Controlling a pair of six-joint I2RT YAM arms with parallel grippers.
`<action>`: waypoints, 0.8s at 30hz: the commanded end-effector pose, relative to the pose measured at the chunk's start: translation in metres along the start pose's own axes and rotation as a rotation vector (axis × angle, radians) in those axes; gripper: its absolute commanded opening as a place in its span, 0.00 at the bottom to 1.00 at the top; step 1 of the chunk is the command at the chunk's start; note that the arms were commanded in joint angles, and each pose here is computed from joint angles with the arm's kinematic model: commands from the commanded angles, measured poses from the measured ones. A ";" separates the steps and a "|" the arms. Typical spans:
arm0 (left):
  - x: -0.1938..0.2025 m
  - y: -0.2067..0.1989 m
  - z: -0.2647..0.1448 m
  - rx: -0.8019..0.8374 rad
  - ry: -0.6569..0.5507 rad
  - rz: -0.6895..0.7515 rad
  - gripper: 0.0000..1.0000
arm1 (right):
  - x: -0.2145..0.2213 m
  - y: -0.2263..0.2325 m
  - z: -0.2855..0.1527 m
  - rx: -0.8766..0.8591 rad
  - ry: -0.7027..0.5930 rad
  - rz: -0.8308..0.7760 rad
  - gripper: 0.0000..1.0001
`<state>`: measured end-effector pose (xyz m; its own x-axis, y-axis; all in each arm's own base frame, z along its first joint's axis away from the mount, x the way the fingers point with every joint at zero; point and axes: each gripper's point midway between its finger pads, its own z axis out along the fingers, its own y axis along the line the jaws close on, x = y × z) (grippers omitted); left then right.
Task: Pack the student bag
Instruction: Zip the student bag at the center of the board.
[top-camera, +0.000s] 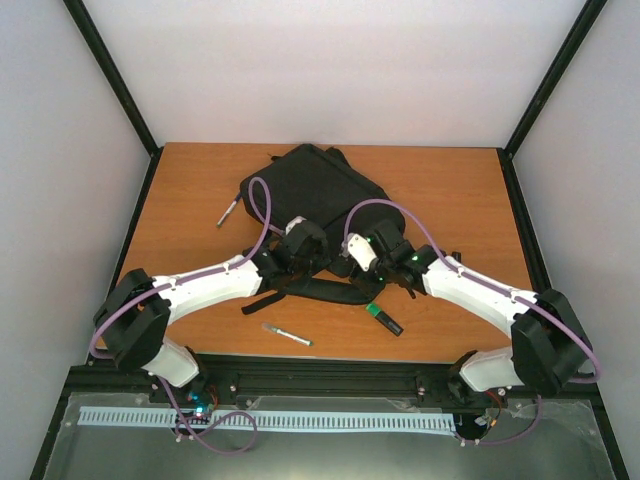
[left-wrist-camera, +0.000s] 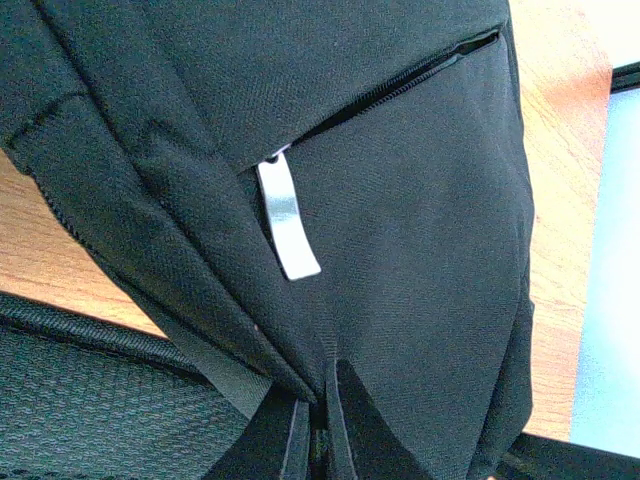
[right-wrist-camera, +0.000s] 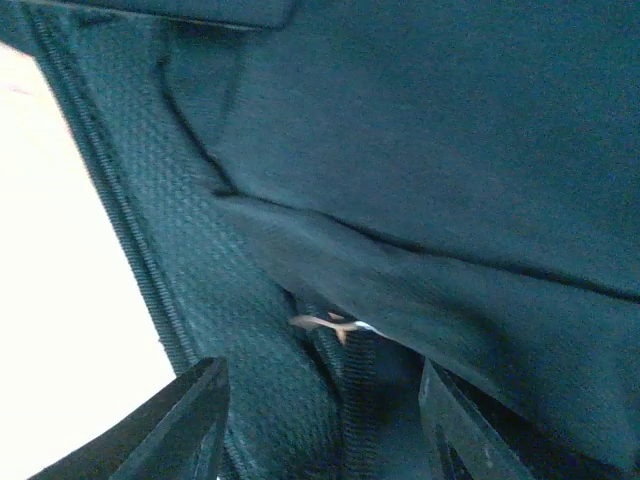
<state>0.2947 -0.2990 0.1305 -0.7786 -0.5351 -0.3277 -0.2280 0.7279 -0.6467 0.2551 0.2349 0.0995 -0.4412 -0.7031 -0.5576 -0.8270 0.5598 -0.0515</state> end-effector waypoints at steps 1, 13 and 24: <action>-0.017 -0.043 -0.011 0.120 -0.039 0.010 0.01 | 0.003 -0.026 -0.008 0.121 -0.012 0.051 0.53; -0.016 -0.048 -0.012 0.130 -0.029 0.025 0.01 | -0.011 -0.002 -0.004 -0.058 -0.098 0.031 0.47; -0.017 -0.052 -0.016 0.139 -0.027 0.033 0.01 | -0.015 -0.025 0.014 0.044 -0.080 0.072 0.41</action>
<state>0.2947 -0.3032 0.1355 -0.7922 -0.5112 -0.3332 -0.2020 0.7350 -0.6473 0.2712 0.2308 0.0902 -0.4829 -0.6544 -0.5819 -0.7945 0.6068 -0.0230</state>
